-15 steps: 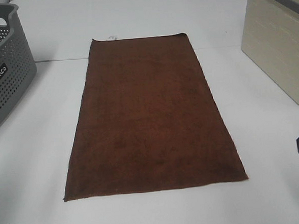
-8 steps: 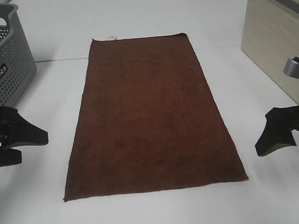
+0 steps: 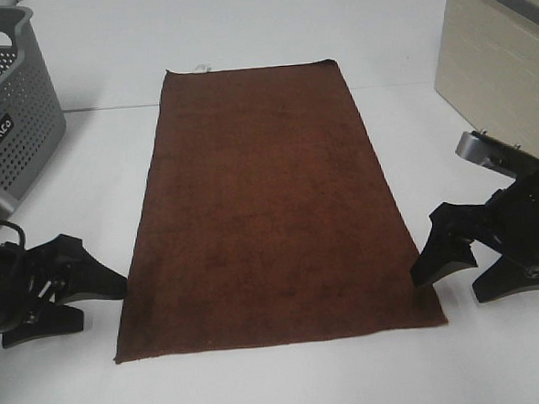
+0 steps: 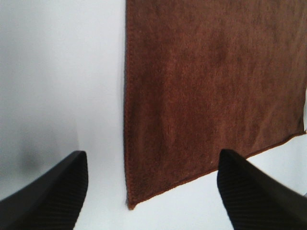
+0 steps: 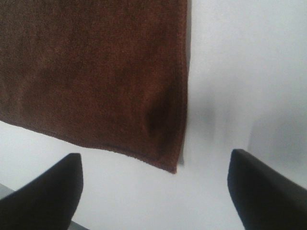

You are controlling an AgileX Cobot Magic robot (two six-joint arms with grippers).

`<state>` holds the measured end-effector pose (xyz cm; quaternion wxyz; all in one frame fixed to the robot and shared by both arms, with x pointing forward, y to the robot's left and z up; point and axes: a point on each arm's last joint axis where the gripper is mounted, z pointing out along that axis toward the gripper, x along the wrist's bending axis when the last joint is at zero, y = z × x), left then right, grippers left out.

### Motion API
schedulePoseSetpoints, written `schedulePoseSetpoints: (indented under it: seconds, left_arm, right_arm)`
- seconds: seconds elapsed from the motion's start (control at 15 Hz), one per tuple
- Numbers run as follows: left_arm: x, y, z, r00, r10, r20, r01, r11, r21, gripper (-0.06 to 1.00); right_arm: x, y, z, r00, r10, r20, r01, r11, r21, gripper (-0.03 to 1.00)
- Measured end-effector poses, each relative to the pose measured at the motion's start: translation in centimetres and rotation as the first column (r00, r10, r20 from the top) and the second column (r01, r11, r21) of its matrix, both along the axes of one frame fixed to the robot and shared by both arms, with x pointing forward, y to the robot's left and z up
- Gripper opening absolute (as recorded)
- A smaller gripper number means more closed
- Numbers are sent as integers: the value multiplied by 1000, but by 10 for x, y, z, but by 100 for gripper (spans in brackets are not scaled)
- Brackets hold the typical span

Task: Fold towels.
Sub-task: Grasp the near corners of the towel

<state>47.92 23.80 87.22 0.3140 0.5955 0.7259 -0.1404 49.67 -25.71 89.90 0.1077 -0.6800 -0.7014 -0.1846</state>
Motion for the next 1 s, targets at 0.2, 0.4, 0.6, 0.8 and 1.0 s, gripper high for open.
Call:
schedulePoseSetpoints:
  seconds: [0.2,0.4,0.6,0.8,1.0]
  left_arm:
    - [6,-14,-13,1000,-3,-8,3,1000,12,71]
    - [19,-32,-18,998,-56,3,56,998,-3,64]
    - [25,-45,-25,996,-91,-6,91,996,-22,48]
    - [25,-42,-31,997,-79,-21,79,997,13,6]
    - [24,-42,-30,995,-93,-22,93,995,18,0]
  right_arm:
    - [4,13,-18,999,41,1,-41,999,-4,76]
    - [12,30,-23,1000,24,18,-25,1000,6,75]
    - [22,34,-30,1000,-16,4,15,999,28,56]
    - [24,33,-36,1000,-15,-3,15,1000,16,10]
    - [24,33,-35,1000,-22,-6,22,1000,14,0]
